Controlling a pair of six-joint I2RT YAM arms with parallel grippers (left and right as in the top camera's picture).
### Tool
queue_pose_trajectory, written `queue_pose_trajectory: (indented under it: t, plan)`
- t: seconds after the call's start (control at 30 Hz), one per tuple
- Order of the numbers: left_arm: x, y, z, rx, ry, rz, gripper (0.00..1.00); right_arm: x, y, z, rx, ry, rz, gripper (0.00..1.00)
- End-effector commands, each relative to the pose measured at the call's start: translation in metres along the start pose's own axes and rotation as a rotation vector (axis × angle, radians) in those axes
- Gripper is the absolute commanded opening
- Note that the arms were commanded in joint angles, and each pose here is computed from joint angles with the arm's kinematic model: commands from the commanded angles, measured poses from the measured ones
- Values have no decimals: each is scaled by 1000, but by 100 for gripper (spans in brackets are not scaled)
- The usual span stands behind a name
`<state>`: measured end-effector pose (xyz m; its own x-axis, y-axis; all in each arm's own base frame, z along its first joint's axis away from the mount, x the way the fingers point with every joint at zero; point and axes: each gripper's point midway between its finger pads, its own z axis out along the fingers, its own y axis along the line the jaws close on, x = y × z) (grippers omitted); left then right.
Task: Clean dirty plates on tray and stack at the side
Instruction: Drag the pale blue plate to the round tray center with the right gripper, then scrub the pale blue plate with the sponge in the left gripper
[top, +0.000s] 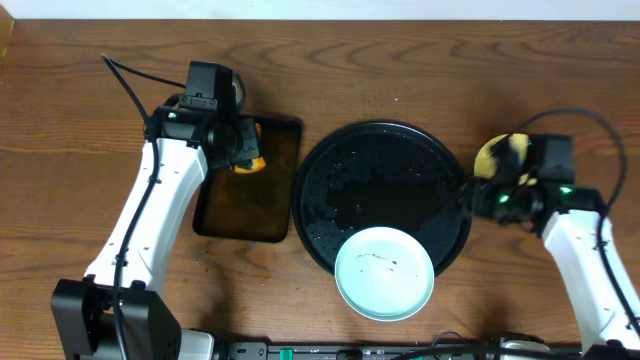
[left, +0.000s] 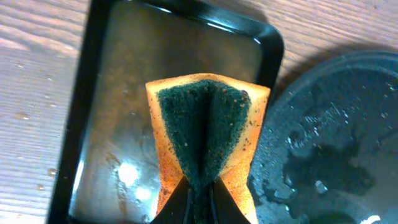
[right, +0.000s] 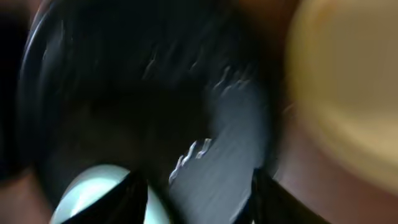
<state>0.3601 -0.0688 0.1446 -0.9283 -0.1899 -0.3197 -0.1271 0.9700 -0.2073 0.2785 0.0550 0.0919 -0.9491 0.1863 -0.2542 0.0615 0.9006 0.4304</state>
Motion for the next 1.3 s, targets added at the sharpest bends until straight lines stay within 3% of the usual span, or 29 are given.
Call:
queue_pose_trajectory:
  t: [0.0,0.17,0.43,0.6,0.7,0.73,0.87,1.1,1.27]
  plan:
    - [8,-14,-2,47,29,42,7,48,28,3,-54,188,-33,55]
    - [12,-21,-2,52,37,65,7,92,37,11,-26,336,-65,56]
    - [18,-26,-1,54,53,81,8,129,18,39,66,385,-15,45]
    - [19,-27,-1,55,55,84,7,132,12,49,65,360,-24,35]
    - [20,-28,-1,55,58,85,8,130,4,50,113,345,-15,21]
    - [20,-28,-1,55,58,85,7,128,2,50,122,337,-16,14]
    - [20,-28,-1,55,58,85,7,111,8,57,102,261,-27,1]
    - [26,-46,-2,114,73,120,6,39,18,66,93,-43,-40,1]
    - [35,-79,-1,156,59,211,8,19,18,69,107,-124,-58,1]
